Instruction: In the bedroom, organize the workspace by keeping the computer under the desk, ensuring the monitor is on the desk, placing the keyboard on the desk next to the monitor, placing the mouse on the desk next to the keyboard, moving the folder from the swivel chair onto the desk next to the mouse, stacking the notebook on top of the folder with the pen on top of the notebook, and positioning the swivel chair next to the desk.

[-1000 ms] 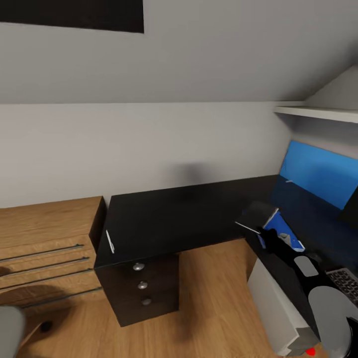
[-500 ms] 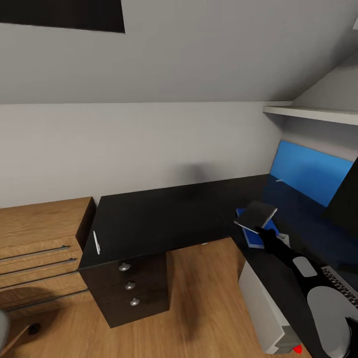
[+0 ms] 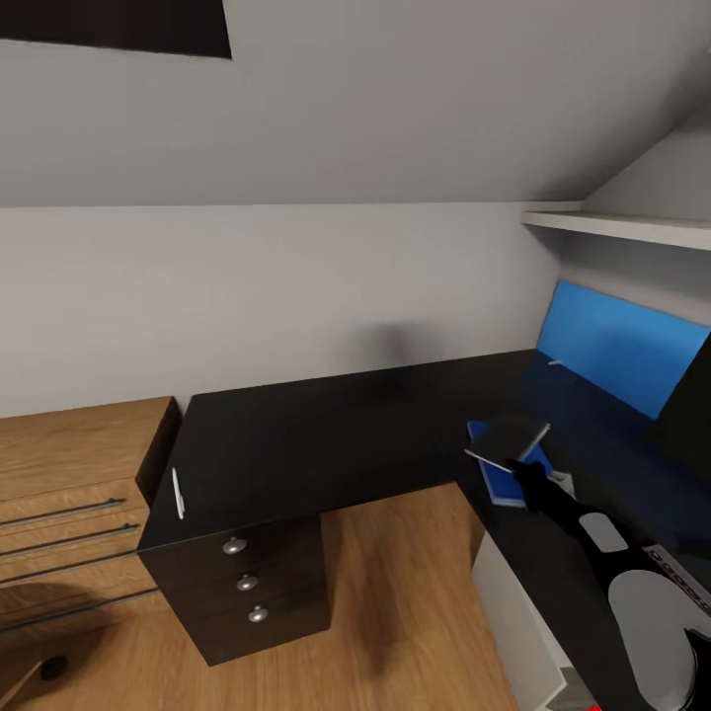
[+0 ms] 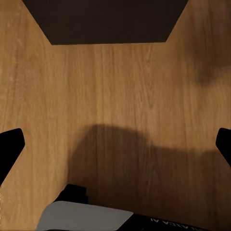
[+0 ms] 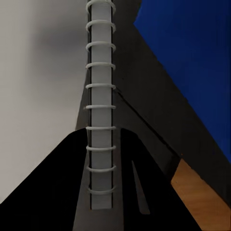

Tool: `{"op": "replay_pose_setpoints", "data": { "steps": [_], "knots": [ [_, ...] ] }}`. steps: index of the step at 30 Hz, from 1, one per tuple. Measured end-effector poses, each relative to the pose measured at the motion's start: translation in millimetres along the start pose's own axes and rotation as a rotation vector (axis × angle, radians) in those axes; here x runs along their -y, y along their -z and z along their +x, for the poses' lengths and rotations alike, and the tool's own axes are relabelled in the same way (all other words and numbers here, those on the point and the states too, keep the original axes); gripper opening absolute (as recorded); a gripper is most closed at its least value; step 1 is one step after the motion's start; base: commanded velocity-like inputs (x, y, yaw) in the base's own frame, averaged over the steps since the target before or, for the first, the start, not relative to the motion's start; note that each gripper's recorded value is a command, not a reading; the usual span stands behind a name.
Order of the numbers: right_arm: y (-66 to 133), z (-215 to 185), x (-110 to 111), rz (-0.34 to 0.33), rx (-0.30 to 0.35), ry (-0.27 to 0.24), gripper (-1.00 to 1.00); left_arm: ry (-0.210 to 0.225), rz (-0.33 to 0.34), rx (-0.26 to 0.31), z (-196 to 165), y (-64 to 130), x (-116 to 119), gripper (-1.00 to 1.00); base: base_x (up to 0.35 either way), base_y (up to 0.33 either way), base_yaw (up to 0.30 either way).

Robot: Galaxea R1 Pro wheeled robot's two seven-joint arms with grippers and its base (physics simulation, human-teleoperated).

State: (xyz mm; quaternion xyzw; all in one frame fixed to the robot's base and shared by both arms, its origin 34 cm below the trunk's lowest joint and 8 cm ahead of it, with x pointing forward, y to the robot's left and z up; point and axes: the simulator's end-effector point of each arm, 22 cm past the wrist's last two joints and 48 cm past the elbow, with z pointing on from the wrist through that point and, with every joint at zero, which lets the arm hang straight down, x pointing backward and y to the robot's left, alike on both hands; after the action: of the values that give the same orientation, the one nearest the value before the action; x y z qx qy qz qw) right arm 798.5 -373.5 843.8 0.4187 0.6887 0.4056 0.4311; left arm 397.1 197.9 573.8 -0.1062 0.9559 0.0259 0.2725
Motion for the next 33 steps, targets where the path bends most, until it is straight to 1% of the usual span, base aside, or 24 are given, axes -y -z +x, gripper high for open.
{"op": "replay_pose_setpoints", "data": {
  "steps": [2,3,5,9,10,12,14,18,22,29,33],
  "knots": [
    [0.0,-1.6,6.1,0.029,0.007,-0.010,-1.00,-0.002,0.000,0.001,-0.2,0.0,-0.1,1.00,0.012,-0.009,0.000],
    [0.1,-2.7,8.9,0.042,0.013,-0.023,-1.00,-0.003,0.000,0.001,-0.3,-0.1,-0.2,1.00,0.006,-0.004,0.000],
    [0.3,-5.8,13.7,0.063,0.029,-0.060,-1.00,-0.003,0.000,0.001,-0.1,0.0,0.2,1.00,0.003,-0.002,0.000],
    [0.6,-9.5,17.7,0.079,0.049,-0.119,-1.00,-0.004,-0.001,-0.001,0.9,-0.1,-0.5,1.00,0.001,-0.001,0.000],
    [0.9,-11.0,19.8,0.087,0.058,-0.148,-1.00,-0.005,-0.002,-0.002,1.5,-0.2,-0.7,1.00,0.000,0.000,0.000],
    [1.1,-12.3,21.3,0.094,0.065,-0.175,-1.00,-0.005,-0.002,-0.003,1.9,-0.2,-0.8,1.00,0.000,0.000,0.000],
    [1.8,-14.0,25.0,0.108,0.075,-0.216,-1.00,-0.006,-0.003,-0.004,2.4,-0.2,-1.0,1.00,0.000,0.000,0.000],
    [1.8,-14.1,25.7,0.111,0.077,-0.231,-1.00,-0.007,-0.003,-0.004,2.5,-0.2,-1.2,1.00,0.000,0.000,0.000],
    [1.9,-14.3,25.9,0.112,0.078,-0.234,-1.00,-0.007,-0.003,-0.004,2.5,-0.2,-1.2,1.00,0.006,-0.008,0.000],
    [2.2,-14.2,26.7,0.116,0.078,-0.236,-1.00,-0.007,-0.003,-0.003,2.4,-0.2,-1.3,1.00,0.124,-0.131,0.000],
    [2.6,-13.2,30.7,0.133,0.075,-0.237,-1.00,-0.007,-0.003,-0.004,2.5,-0.2,-1.1,1.00,0.035,-0.037,0.000]
  ]
}}
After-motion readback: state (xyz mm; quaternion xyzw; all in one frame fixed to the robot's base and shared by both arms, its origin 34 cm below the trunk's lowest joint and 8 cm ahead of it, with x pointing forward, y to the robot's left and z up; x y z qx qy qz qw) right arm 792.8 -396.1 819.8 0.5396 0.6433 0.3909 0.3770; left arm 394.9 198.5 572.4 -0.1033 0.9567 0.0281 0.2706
